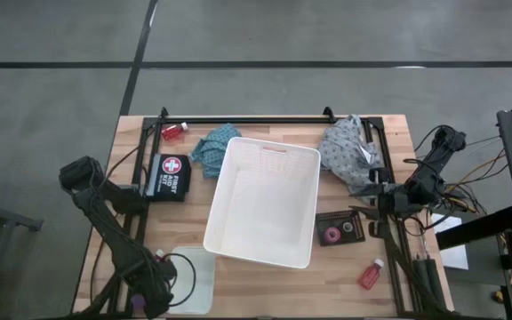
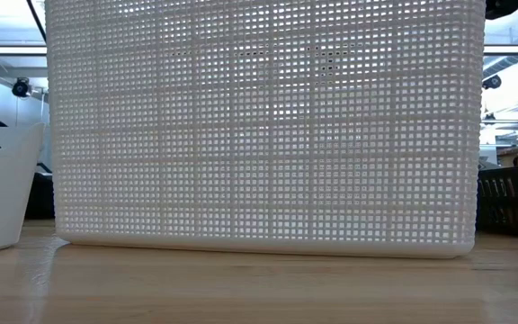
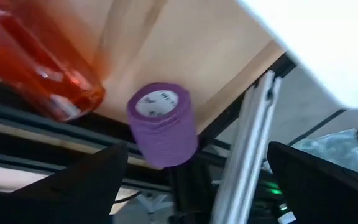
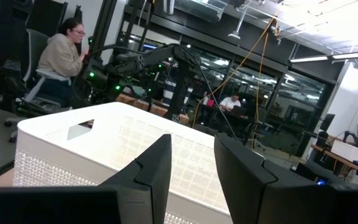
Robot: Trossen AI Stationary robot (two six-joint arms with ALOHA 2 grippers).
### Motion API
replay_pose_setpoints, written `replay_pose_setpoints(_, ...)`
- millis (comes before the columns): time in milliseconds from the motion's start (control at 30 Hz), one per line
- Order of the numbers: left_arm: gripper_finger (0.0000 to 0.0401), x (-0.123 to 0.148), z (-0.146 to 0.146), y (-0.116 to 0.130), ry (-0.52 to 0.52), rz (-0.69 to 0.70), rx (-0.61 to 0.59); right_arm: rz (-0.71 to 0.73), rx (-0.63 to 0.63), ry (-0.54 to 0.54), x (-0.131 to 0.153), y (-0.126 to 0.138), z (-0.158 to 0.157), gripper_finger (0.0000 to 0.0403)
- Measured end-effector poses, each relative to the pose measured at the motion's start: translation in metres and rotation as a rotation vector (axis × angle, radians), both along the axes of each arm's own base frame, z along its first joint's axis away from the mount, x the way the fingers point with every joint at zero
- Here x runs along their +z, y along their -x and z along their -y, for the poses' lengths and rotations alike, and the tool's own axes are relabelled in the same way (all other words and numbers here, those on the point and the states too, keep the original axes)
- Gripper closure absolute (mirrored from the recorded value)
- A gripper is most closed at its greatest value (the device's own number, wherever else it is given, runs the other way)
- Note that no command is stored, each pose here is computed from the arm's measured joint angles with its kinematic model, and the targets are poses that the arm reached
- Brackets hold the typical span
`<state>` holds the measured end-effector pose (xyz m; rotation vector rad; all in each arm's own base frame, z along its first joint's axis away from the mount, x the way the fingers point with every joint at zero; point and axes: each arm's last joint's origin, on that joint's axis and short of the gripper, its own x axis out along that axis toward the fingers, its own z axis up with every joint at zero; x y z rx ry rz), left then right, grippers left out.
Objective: Pick & place medical supplies in basket/bin
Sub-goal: Put the violet bandage into the black bin
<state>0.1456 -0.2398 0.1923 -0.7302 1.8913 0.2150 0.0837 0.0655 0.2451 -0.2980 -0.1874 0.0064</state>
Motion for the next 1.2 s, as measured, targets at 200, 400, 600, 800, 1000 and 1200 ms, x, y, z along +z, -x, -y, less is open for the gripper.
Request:
replay_pose_setpoints(200, 0.001, -0.001, -0.007, 0.005, -0.059, -0.041, -0.03, 0.0, 0.0, 0.0, 0.0, 0.0, 0.0, 0.0282)
replay_pose_setpoints(400, 0.001, -0.003, -0.006, 0.005, -0.066, -0.045, -0.034, -0.001, 0.0, 0.0, 0.0, 0.0, 0.0, 0.0275)
replay_pose_setpoints(600, 0.0009, -0.015, -0.002, 0.003, -0.072, -0.076, -0.071, 0.0, 0.001, 0.001, 0.0, 0.0, 0.0, 0.0273)
replay_pose_setpoints(800, 0.001, -0.019, 0.001, 0.002, -0.053, -0.089, -0.086, 0.0, 0.001, 0.001, 0.0, 0.0, 0.0, 0.0282)
replay_pose_setpoints(1000, 0.0011, -0.02, 0.005, -0.001, -0.028, -0.026, -0.092, 0.0, 0.001, 0.001, 0.0, 0.0, 0.0, 0.0287)
replay_pose_setpoints(1200, 0.0009, -0.03, 0.005, 0.005, -0.024, -0.021, -0.102, 0.0, 0.001, 0.0, 0.0, 0.0, 0.0, 0.0281)
